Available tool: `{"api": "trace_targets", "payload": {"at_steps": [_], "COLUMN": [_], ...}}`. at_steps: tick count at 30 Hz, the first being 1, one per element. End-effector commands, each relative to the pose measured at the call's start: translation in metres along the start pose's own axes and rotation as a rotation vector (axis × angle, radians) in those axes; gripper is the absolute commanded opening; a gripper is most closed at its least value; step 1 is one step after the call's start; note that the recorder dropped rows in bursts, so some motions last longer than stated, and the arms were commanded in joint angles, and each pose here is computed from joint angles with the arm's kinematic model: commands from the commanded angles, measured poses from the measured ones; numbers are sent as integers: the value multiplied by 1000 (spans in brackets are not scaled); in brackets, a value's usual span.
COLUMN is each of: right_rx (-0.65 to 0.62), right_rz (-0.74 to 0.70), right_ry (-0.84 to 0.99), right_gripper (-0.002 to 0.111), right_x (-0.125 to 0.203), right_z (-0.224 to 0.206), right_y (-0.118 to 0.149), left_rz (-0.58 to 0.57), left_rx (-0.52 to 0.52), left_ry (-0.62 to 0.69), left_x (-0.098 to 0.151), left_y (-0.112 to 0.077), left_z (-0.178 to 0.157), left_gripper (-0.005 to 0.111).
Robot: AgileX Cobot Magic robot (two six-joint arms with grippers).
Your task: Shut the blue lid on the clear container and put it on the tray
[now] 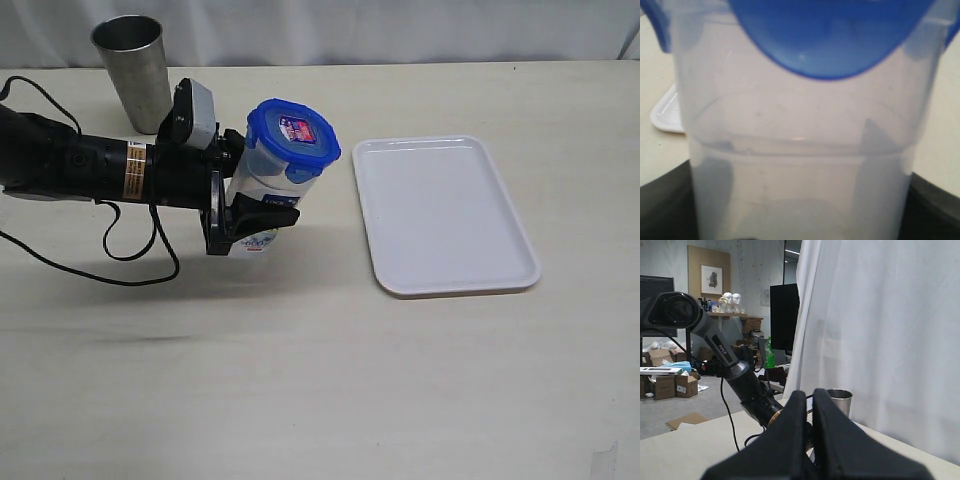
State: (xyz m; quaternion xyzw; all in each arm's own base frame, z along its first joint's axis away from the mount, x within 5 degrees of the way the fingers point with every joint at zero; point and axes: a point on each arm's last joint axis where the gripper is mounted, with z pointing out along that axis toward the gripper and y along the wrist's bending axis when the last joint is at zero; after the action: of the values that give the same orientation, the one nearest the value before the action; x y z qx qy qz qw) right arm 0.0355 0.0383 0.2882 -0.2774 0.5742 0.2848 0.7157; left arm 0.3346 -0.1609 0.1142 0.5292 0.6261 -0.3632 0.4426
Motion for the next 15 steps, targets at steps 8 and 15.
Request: {"api": "trace_targets", "payload": {"at_steps": [8, 15], "right_rx": [219, 637], "right_rz": [78, 57], "right_ry": [16, 194], "right_gripper": [4, 4], "right_x": [6, 74], "right_z": [-2, -15], "right_y": [-11, -32], "left_rz": [17, 17], "left_rx": [9, 9], "left_ry": [-60, -60], "left_x": [-13, -13], "left_y": [-1, -1], "left_z": [0, 0], "left_gripper": [0, 0]}}
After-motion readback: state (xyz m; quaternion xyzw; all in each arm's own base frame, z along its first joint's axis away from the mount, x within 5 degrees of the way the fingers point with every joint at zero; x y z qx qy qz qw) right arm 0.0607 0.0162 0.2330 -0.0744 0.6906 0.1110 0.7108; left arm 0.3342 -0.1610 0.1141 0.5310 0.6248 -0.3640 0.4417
